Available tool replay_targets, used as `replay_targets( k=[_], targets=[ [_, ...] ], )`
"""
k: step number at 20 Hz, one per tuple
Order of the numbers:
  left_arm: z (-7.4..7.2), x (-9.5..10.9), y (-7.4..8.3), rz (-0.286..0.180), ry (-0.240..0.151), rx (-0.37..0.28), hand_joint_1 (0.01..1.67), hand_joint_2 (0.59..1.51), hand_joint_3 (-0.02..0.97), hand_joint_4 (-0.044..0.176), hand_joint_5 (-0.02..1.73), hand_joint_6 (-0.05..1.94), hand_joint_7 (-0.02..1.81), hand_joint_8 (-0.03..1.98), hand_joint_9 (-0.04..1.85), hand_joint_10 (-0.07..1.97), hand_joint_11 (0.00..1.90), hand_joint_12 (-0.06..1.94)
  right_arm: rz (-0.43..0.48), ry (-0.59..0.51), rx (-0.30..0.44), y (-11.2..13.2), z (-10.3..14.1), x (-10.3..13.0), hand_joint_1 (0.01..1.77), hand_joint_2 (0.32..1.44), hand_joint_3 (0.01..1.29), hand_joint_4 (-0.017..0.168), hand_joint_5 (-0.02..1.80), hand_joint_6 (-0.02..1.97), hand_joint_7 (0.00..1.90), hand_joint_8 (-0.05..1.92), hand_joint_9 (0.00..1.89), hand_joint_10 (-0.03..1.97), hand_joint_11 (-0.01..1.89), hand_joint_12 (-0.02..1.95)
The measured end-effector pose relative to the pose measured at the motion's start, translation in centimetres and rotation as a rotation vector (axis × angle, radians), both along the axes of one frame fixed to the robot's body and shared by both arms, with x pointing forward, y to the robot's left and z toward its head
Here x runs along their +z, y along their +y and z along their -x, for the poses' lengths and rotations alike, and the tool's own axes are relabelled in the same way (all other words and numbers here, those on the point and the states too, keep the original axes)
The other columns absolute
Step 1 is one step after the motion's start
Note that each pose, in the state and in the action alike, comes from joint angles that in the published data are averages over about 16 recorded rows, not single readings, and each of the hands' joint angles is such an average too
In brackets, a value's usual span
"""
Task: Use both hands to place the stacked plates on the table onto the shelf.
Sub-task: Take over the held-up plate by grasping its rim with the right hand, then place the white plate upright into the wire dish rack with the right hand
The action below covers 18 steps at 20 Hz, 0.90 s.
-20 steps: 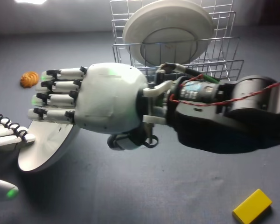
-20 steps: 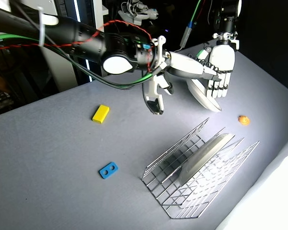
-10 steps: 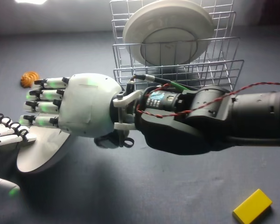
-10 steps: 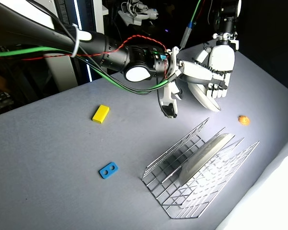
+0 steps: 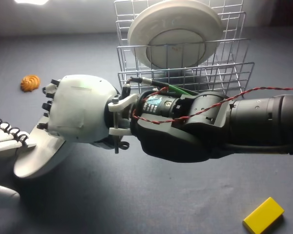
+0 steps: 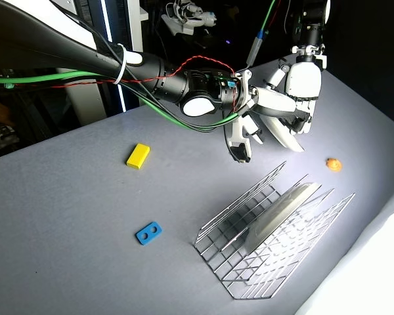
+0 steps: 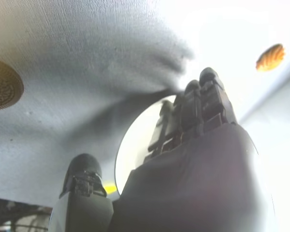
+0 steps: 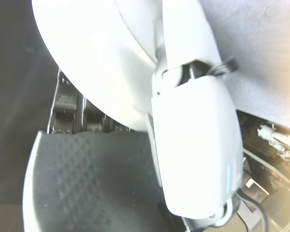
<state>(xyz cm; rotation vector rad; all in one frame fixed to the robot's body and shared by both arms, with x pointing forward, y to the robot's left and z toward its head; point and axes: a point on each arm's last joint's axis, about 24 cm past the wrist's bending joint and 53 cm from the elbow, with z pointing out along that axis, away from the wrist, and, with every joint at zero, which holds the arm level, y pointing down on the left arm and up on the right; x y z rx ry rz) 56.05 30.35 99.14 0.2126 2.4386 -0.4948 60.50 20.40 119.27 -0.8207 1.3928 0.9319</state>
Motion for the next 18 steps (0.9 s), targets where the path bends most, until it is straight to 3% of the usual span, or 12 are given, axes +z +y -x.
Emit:
replay_targets(
  k=[5,10,18],
  targets=[
    [-0.3,0.4,-0.3,0.014,-0.012,0.001,0.02,1.144,0.001,-0.004,0.02,-0.01,-0.01,-0.02,0.02,-0.06,0.02,0.01,-0.007,-0.005,0.009,-0.2,0.5,0.4,1.3,1.01,0.01,-0.006,0.79,0.48,0.89,0.59,0.83,0.93,0.59,1.57],
    [-1.6,2.0,-0.4,0.04,-0.053,0.015,0.02,1.142,0.001,-0.003,0.02,0.0,0.0,-0.01,0.02,-0.06,0.02,0.01,-0.012,-0.005,0.021,-0.8,1.4,0.9,1.27,1.02,0.01,-0.01,0.84,0.68,0.96,0.88,0.89,1.27,0.73,1.65],
    [-4.8,6.1,0.6,0.069,-0.162,0.053,0.01,1.147,0.001,0.0,0.03,0.01,0.03,0.0,0.02,-0.06,0.02,0.01,-0.017,-0.004,0.04,-2.9,3.2,2.4,1.26,1.02,0.01,-0.008,0.84,0.84,0.97,1.0,0.88,1.31,0.71,1.68]
  ],
)
